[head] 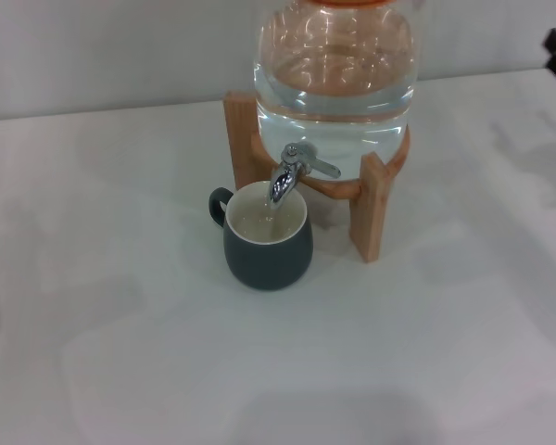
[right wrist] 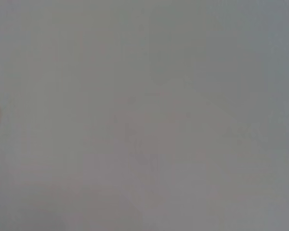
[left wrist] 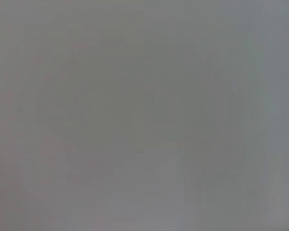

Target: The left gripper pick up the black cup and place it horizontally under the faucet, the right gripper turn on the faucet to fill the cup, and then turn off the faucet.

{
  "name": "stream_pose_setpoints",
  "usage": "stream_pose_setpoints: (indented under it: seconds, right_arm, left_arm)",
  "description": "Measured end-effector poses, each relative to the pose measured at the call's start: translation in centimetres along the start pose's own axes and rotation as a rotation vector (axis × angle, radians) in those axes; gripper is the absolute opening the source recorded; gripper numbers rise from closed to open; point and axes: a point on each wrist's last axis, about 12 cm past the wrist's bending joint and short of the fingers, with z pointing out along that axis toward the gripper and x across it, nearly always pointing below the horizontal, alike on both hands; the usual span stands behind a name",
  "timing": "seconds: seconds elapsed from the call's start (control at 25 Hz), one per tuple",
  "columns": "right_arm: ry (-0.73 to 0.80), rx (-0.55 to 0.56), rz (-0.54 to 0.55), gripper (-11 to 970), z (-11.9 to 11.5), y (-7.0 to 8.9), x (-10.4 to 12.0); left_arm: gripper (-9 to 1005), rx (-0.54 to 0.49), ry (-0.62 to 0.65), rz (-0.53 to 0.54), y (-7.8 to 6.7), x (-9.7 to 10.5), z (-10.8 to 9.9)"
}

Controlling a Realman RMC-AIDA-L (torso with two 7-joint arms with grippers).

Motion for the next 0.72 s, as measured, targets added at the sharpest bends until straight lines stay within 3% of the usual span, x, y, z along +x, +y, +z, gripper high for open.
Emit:
stream_pose_setpoints:
  seconds: [0.16, 0.32, 0.72]
  right_arm:
    - [0.029, 0.123, -0.009, 855, -0.4, -1.4, 0.5]
    - [0.065, 0.174, -0.01, 855, -1.0, -2.3, 0.8]
    - [0.104, 0.218, 0.009, 855, -1.9, -2.5, 1.7]
  left_arm:
    - [391, -0.032, 0.009, -0.021, 0.4, 0.1, 0.0]
    - [391, -0.054, 0.014, -0.035, 0.7, 0.2, -0.1]
    - [391, -0.072, 0.022, -0.046, 0.9, 0.4, -0.2]
